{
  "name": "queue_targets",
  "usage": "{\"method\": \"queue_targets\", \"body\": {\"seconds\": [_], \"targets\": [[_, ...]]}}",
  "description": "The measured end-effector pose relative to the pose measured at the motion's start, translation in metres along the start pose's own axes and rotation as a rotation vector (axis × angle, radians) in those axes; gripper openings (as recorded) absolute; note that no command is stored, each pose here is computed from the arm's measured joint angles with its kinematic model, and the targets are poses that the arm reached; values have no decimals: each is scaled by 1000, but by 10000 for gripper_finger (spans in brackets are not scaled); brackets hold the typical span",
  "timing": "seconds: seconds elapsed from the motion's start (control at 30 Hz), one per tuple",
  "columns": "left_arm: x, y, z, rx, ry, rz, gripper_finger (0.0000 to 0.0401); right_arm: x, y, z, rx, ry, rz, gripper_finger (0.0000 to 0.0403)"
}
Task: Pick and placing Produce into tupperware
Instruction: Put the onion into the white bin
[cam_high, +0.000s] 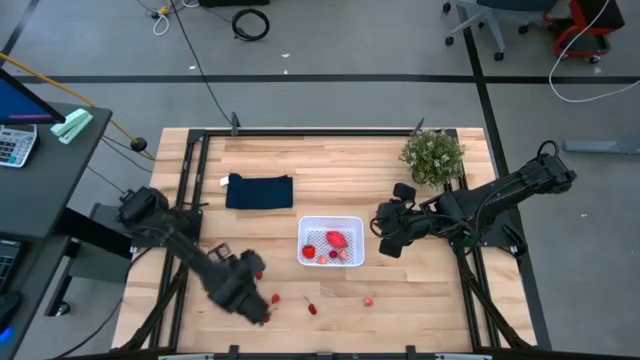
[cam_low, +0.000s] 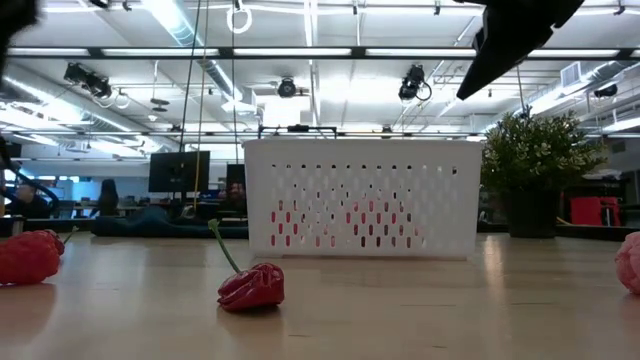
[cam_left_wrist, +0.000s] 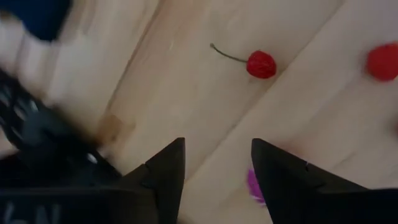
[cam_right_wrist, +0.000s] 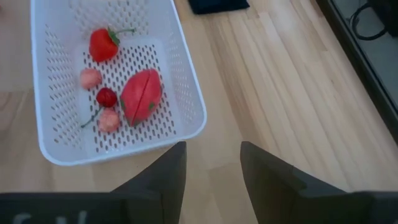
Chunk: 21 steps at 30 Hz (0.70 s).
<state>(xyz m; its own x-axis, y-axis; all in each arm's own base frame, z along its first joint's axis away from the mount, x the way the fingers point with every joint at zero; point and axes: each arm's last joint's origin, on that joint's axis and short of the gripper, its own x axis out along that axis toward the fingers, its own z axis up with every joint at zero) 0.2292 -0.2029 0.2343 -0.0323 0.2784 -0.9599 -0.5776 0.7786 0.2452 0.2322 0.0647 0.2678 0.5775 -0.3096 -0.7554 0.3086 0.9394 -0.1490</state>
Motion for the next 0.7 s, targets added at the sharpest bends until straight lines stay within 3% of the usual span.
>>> {"method": "queue_targets", "body": {"seconds": [0.17, 0.3, 0.47, 0.7], "targets": [[-10, -8, -53, -333, -190, -77, 181, 0, 2, 4, 22, -38, 18, 160], [-11, -22, -90, -519, -170, -230, 182, 0, 3, 6, 35, -59, 28, 160], [-5, -50, -116, -509, -217, -447, 189, 0, 4, 8, 46, -75, 37, 160], [3, -83, -112, -409, -234, -605, 184, -1, 4, 9, 69, -88, 44, 160]]}}
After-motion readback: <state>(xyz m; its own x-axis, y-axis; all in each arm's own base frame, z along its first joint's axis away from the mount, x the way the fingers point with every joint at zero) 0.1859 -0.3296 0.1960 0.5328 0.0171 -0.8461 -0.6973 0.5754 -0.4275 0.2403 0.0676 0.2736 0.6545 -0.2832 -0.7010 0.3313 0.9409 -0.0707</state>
